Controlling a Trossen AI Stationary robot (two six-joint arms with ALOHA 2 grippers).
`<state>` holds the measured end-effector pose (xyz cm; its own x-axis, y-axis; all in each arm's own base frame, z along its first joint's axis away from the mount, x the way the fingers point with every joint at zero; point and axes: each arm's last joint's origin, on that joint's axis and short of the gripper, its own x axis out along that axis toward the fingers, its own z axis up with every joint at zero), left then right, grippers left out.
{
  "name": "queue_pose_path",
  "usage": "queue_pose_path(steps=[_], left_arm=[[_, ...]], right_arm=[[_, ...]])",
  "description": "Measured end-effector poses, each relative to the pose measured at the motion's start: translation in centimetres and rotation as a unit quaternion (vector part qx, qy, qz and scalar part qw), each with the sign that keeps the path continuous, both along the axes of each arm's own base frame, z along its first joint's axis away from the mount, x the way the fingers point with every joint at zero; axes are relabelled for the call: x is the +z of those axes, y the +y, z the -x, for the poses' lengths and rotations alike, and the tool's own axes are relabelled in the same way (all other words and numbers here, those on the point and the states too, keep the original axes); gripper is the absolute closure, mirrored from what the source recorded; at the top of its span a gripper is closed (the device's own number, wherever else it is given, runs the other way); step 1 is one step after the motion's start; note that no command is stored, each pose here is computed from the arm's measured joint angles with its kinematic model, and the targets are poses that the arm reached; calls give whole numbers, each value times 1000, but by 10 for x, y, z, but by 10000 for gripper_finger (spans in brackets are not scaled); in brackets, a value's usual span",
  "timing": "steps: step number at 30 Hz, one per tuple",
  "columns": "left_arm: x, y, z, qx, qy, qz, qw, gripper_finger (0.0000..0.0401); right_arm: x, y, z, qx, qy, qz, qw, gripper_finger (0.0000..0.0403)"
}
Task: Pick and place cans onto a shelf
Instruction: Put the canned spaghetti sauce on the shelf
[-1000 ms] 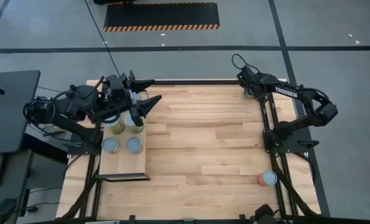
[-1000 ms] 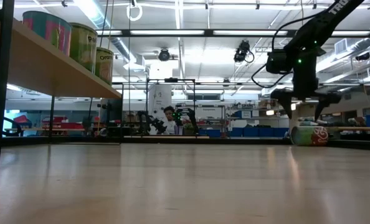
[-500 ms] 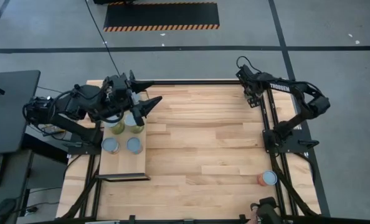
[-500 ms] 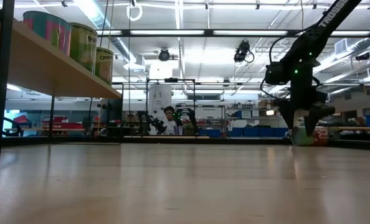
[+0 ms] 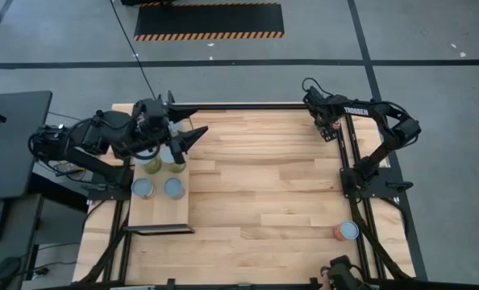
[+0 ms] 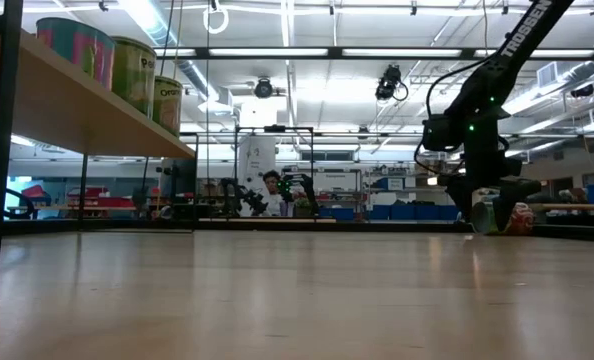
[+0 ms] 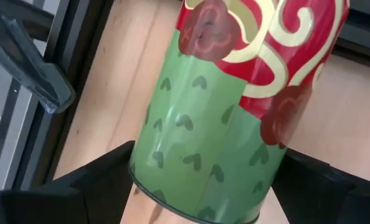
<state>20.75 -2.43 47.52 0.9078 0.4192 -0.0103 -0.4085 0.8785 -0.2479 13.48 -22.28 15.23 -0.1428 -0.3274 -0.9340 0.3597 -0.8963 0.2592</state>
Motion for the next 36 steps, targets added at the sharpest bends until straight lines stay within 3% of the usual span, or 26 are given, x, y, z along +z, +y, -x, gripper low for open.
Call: queue_pose_path(steps=[10,15,18,19,21,24,26,31,36], left_arm=[[7,-9,18,-31,-16,2,999,58],[7,-13,25,-48,-8,-1,999,58],[7,-12,30,-48,-2,-3,999,58],[7,-12,31,-49,-1,-3,999,58],[6,-11,34,-48,10,-13,999,58],[6,-9,40,-49,21,-27,998,58],[6,-8,44,-49,24,-34,998,58],[8,-5,51,-49,29,-54,997,58],[8,-5,53,-50,31,-55,997,58]], right_arm=[[1,6,-7,53,27,1,998,115],[9,16,-20,146,50,14,988,114],[24,21,-34,252,61,28,965,114],[30,23,-41,299,61,33,952,114],[43,27,-56,414,53,36,908,114],[66,38,-78,578,0,19,816,114],[81,49,-91,645,-50,-14,763,114],[100,81,-111,703,-163,-132,680,114],[91,125,-125,718,-262,-218,608,114]])
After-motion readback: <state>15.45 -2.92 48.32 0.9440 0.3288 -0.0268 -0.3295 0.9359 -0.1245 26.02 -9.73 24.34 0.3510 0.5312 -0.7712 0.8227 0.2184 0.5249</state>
